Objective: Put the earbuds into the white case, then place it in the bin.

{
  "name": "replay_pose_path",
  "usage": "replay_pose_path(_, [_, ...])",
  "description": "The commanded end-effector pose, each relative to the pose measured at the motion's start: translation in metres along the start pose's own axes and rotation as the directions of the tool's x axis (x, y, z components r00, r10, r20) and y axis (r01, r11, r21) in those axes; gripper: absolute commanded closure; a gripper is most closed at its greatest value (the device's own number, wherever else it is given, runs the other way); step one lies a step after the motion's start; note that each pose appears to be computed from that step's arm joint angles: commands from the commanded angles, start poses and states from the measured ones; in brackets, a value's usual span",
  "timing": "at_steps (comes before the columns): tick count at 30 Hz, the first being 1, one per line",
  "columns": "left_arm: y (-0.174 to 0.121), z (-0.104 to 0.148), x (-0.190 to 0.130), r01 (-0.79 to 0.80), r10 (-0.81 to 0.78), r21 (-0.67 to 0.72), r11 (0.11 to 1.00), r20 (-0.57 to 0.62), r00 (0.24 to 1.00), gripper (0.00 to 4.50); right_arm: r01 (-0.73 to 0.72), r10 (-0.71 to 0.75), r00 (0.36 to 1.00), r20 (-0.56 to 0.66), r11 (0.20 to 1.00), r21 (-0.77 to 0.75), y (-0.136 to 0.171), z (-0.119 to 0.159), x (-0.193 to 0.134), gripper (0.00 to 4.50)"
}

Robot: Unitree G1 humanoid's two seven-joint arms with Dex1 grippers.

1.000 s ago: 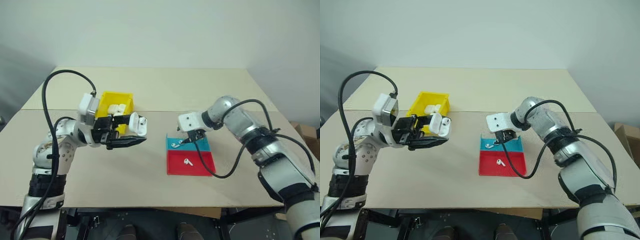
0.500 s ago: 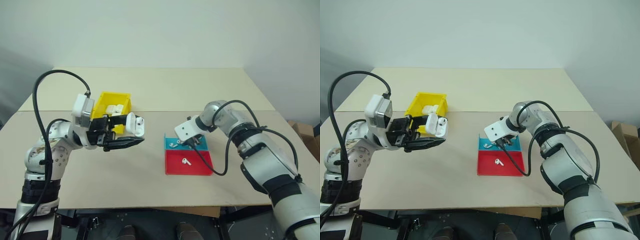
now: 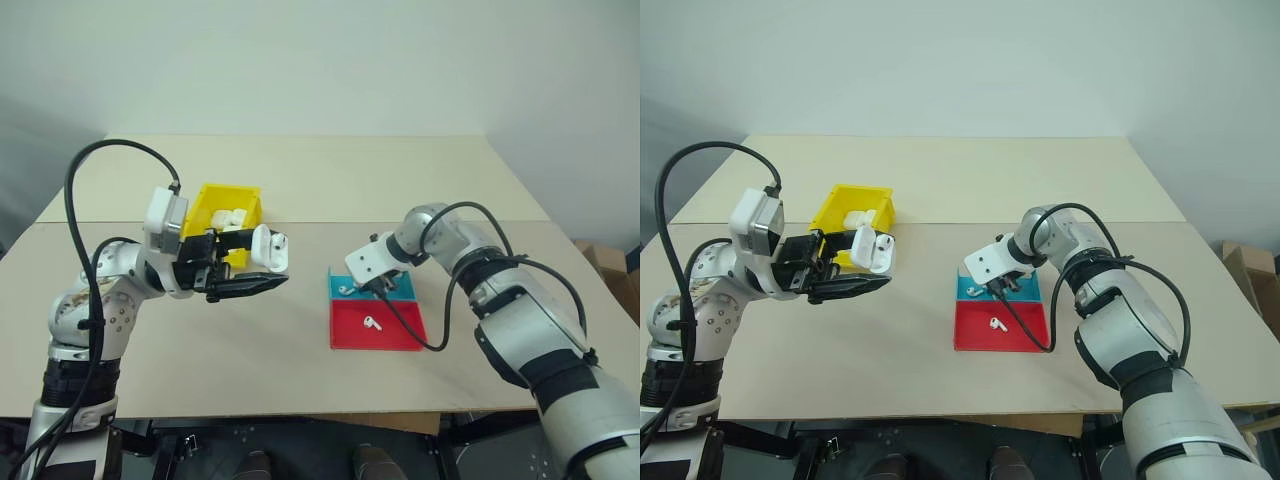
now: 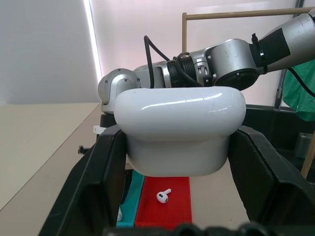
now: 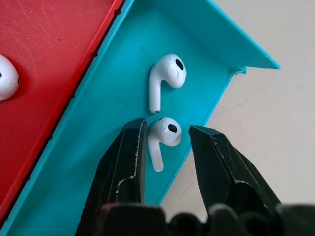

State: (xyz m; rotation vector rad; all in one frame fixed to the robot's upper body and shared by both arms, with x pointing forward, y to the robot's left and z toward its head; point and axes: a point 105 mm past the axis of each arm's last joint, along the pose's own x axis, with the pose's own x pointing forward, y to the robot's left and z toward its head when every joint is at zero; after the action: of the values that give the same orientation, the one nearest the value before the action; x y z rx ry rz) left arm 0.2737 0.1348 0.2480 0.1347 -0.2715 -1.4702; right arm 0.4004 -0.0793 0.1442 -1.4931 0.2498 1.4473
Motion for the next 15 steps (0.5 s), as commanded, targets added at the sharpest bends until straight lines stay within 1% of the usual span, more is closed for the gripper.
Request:
replay_pose_path(1, [-0.003,0.0097,-0.0026,0.001,-0.001,0.037,0.999,0.015,1.0,1.71,0.006,-0.006,1.0,0.004,1.0,-0.012,-0.0012,0.0006,-0.0023,2.72])
replay_pose_path(6, [-0.0033,0.0095,-0.0031,-0.003,0.002,0.035,0.999,0.014,1.0,1.71,0.005,-0.005,1.0,-0.015,1.0,-0.009,0.0005,-0.003,-0.0012,2.72])
replay_pose_path(14, [-0.0035,0.0109,-0.0035,-0.001,0.001,0.04,0.999,0.013,1.0,1.71,0.004,-0.004,1.0,-0.003,1.0,-0.005,-0.0004,-0.0003,-0.0002,2.72])
replay_pose_path(15, [-0.0035,0.011,-0.0036,-0.001,0.001,0.041,0.999,0.013,1.0,1.71,-0.001,0.001,1.0,-0.002,1.0,-0.006,0.0002,-0.0001,-0.0001,2.91])
